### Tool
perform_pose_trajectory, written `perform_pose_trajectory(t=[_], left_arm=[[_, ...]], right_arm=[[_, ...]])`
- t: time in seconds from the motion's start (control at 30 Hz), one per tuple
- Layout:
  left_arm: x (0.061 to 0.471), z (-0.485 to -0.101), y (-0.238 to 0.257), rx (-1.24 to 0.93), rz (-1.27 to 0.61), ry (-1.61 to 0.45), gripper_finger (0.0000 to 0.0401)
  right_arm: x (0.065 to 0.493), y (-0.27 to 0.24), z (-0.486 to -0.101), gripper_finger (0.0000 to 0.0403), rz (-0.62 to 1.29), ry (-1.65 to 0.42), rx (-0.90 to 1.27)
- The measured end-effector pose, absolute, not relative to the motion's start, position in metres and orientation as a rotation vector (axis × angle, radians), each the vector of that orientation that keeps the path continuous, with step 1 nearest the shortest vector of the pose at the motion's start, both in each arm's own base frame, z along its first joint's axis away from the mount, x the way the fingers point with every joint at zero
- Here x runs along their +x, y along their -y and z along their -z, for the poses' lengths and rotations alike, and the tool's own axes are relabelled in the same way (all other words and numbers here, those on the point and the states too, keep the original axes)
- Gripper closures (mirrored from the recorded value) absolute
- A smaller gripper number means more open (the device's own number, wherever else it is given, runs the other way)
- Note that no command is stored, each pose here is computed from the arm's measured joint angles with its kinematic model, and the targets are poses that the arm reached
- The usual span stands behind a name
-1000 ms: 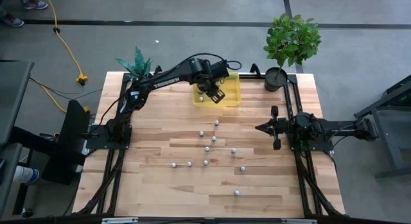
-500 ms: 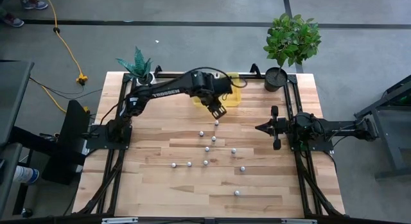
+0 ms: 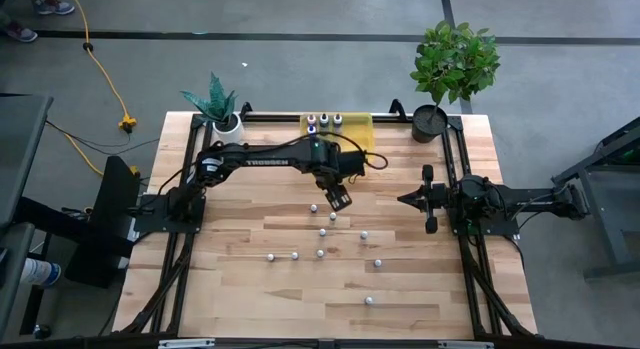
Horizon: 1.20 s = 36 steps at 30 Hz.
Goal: Pick & Place food coloring
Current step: Put the small orange food coloring bottle into the yellow bin
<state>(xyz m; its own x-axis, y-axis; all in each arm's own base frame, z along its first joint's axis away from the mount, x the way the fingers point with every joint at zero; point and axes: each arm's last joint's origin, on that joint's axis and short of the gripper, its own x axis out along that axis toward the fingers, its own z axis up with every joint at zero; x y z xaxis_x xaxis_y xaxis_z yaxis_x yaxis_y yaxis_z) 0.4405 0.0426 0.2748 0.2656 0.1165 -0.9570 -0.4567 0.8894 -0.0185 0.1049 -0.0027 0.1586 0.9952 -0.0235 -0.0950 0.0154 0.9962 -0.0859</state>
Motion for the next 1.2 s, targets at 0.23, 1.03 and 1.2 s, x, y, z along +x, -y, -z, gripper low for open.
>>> perform_pose_trajectory(t=[0.23,1.03,1.2], left_arm=[[0.445,-0.247,-0.043,-0.319,-0.378,-1.249,0.0188],[0.465,-0.198,-0.066,-0.356,-0.362,-1.248,0.0188],[0.466,-0.197,-0.069,-0.355,-0.373,-1.243,0.0188]], right_arm=[[0.105,0.003,-0.159,0.0402,0.019,-0.096,-0.085],[0.105,0.003,-0.159,0.0402,0.019,-0.096,-0.085],[0.105,0.003,-0.159,0.0402,0.020,-0.095,-0.085]])
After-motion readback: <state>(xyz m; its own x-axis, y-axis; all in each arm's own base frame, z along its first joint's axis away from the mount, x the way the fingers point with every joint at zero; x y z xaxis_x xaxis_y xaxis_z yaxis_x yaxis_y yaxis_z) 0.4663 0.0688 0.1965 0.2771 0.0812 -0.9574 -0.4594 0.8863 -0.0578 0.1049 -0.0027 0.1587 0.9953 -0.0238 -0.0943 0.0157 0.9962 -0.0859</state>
